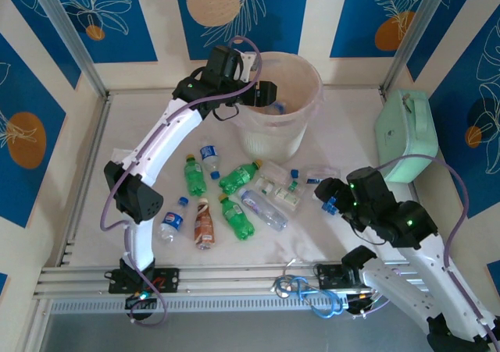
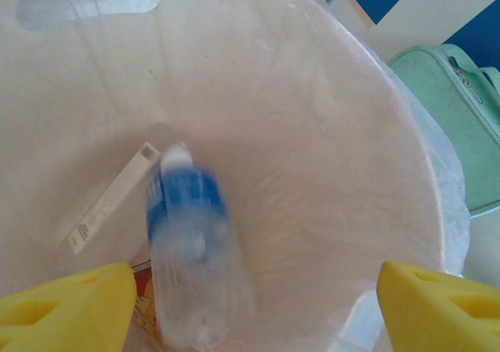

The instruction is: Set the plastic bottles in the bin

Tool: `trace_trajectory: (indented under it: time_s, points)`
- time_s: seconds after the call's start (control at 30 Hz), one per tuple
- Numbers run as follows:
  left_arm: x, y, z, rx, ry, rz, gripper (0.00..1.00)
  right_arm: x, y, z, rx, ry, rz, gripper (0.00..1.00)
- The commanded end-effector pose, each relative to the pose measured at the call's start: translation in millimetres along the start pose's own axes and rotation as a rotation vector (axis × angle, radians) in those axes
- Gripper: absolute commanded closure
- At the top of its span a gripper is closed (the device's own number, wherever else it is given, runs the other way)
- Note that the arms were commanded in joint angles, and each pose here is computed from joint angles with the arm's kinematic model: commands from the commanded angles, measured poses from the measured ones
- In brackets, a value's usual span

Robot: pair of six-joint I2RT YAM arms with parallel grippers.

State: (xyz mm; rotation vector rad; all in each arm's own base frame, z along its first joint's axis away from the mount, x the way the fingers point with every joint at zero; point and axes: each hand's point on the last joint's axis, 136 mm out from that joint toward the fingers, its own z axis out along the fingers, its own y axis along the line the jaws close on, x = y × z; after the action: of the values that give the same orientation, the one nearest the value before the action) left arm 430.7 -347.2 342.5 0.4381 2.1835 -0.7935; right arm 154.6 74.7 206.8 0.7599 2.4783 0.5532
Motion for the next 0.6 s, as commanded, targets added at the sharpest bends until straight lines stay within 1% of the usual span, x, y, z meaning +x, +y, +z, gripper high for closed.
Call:
trace_trajectory:
  time_s: [0.0, 0.2, 0.3, 0.43, 0.5, 0.57]
  points:
    - [-13, -7, -20, 0.014, -0.034, 0.004, 0.17, 1, 3, -2, -0.002, 0.017, -0.021, 0.01]
    - [-32, -19, -61, 0.011, -0.117, 0.025, 0.11, 0, 5, -3, -0.002, 0.016, -0.043, 0.01]
    - [-33, -20, -86, -0.008, -0.151, 0.037, 0.09, 0, 4, -1, 0.019, 0.023, -0.058, 0.01]
    - [-19, -14, -120, -0.053, -0.176, 0.048, 0.05, -1, 0, 3, 0.069, 0.044, -0.082, 0.01]
    - [-6, -6, -135, -0.077, -0.182, 0.030, 0.00, 0, 2, 6, 0.072, 0.060, -0.097, 0.01]
    - [10, 6, -150, -0.097, -0.187, -0.008, 0.00, 1, 4, 11, 0.067, 0.081, -0.113, 0.01]
